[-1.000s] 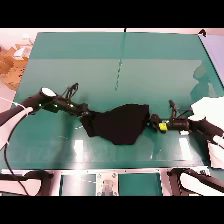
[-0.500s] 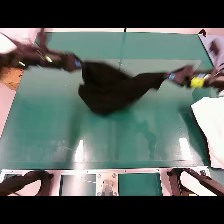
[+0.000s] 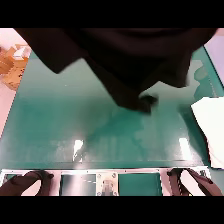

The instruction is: Fold the shirts.

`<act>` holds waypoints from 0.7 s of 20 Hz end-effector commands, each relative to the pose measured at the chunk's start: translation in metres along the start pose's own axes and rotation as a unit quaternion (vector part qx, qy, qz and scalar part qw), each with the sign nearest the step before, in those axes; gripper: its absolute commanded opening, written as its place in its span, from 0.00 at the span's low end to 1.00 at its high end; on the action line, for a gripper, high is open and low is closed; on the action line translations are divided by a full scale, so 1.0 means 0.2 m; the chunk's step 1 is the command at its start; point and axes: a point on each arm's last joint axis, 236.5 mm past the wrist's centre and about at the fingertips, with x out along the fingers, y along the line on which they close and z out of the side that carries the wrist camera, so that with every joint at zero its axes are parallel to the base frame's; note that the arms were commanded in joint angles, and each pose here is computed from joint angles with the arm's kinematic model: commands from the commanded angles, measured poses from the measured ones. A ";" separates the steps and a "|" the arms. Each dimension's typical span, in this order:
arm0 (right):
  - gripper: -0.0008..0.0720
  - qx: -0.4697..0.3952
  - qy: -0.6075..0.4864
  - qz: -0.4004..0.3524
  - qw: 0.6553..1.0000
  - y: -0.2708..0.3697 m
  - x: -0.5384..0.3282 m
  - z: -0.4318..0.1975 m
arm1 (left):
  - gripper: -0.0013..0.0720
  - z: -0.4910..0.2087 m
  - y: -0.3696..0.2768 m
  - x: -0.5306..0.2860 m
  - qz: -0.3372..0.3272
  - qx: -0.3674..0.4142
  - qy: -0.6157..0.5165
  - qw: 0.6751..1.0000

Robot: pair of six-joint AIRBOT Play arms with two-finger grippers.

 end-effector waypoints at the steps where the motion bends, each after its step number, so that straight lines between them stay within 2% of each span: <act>1: 0.03 -0.049 -0.067 -0.068 0.994 0.06 -0.21 0.16 | 0.05 0.18 0.13 -0.27 0.091 0.028 -0.043 0.995; 7: 0.03 -0.025 -0.068 -0.096 0.993 -0.09 -0.20 0.15 | 0.05 0.04 0.23 -0.21 0.125 0.019 0.004 0.992; 11: 0.03 0.065 -0.020 -0.103 0.992 -0.45 -0.04 -0.03 | 0.05 -0.26 0.30 0.13 0.114 -0.008 0.051 0.992; 14: 0.03 0.128 0.036 -0.098 0.986 -0.74 0.14 -0.32 | 0.06 -0.58 0.27 0.55 0.064 -0.076 0.087 0.991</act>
